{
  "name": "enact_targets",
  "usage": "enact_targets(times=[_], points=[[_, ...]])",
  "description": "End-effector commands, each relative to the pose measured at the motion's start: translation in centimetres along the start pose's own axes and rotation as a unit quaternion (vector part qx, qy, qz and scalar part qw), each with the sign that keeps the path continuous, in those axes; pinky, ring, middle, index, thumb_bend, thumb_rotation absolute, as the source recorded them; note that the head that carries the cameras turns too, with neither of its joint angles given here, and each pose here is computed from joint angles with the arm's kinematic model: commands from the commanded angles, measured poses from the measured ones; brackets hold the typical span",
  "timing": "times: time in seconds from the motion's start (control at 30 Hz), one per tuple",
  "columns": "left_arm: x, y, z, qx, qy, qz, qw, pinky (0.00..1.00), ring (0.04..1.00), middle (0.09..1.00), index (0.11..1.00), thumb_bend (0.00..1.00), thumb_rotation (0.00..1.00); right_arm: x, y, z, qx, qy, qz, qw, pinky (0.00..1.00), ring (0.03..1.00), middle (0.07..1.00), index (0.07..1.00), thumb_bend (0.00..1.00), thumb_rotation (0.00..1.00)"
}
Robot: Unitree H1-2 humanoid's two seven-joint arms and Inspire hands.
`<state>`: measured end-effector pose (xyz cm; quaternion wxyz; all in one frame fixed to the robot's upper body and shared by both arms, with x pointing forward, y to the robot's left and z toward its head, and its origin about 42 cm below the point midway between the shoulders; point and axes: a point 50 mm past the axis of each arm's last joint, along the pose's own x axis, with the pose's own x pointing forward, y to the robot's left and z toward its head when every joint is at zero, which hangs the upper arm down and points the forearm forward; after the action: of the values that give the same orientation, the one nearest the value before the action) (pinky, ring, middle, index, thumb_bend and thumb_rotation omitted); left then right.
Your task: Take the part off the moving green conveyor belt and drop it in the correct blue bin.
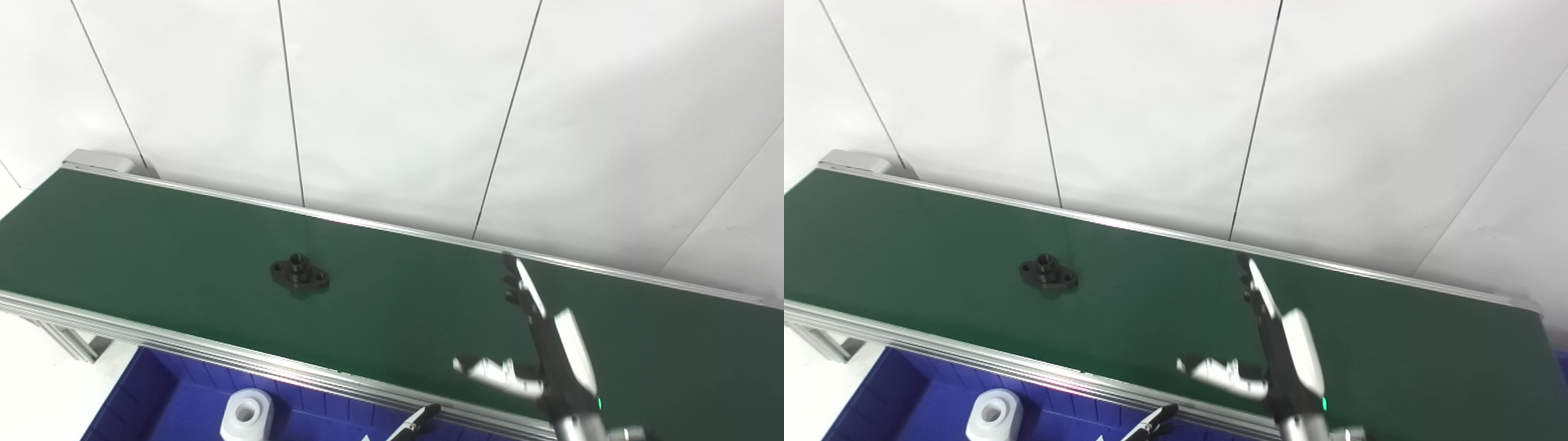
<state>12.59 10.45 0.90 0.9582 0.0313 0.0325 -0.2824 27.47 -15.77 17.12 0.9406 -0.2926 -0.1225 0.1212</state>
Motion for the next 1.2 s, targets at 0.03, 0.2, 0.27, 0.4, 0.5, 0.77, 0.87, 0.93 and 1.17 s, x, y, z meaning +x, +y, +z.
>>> enact_targets(times=[0.03,0.2,0.27,0.4,0.5,0.77,0.87,0.93,1.17], points=[[1.2,-0.9,1.2,-0.008,-0.034,0.000,0.999,0.80,0.962,0.998,0.967,1.00,0.82,2.9,0.0,1.0,-0.044,-0.005,0.014,0.999,0.73,0.862,0.907,0.962,0.99,0.61],[1.5,-1.3,1.2,-0.006,-0.033,0.000,0.999,0.79,0.952,0.993,0.973,1.00,0.84,6.9,0.5,1.4,-0.106,-0.004,0.034,0.994,0.73,0.850,0.891,0.939,0.99,0.63],[1.7,-1.5,1.3,-0.007,-0.040,-0.001,0.999,0.80,0.955,0.995,0.970,1.00,0.83,8.9,0.7,1.8,-0.132,-0.003,0.041,0.990,0.70,0.830,0.879,0.925,1.00,0.63],[1.9,-1.8,1.5,0.000,-0.046,-0.004,0.999,0.82,0.961,1.000,0.973,0.98,0.84,12.3,1.3,2.6,-0.178,0.002,0.059,0.982,0.68,0.798,0.868,0.913,1.00,0.62],[1.9,-1.9,1.5,0.002,-0.045,-0.006,0.999,0.80,0.960,1.000,0.977,0.97,0.84,13.9,1.7,3.0,-0.195,0.007,0.071,0.978,0.64,0.785,0.866,0.906,1.00,0.62],[1.4,-2.4,2.2,-0.007,-0.049,-0.005,0.999,0.81,0.959,0.997,0.974,0.95,0.83,17.7,4.6,4.0,-0.236,0.023,0.098,0.967,0.57,0.747,0.882,0.889,1.00,0.61],[1.2,-2.5,2.5,-0.001,-0.053,-0.004,0.999,0.78,0.945,0.995,0.975,0.94,0.84,18.3,5.6,3.9,-0.234,0.030,0.108,0.966,0.55,0.745,0.885,0.889,1.00,0.61],[1.0,-2.7,2.9,0.000,-0.051,-0.005,0.999,0.77,0.945,0.998,0.977,0.94,0.84,18.8,6.5,3.9,-0.236,0.036,0.118,0.964,0.55,0.746,0.888,0.887,1.00,0.60],[0.6,-3.2,3.6,0.002,-0.051,-0.005,0.999,0.79,0.940,0.996,0.981,0.94,0.85,19.6,8.2,4.2,-0.245,0.037,0.142,0.958,0.56,0.734,0.881,0.893,1.00,0.59]])
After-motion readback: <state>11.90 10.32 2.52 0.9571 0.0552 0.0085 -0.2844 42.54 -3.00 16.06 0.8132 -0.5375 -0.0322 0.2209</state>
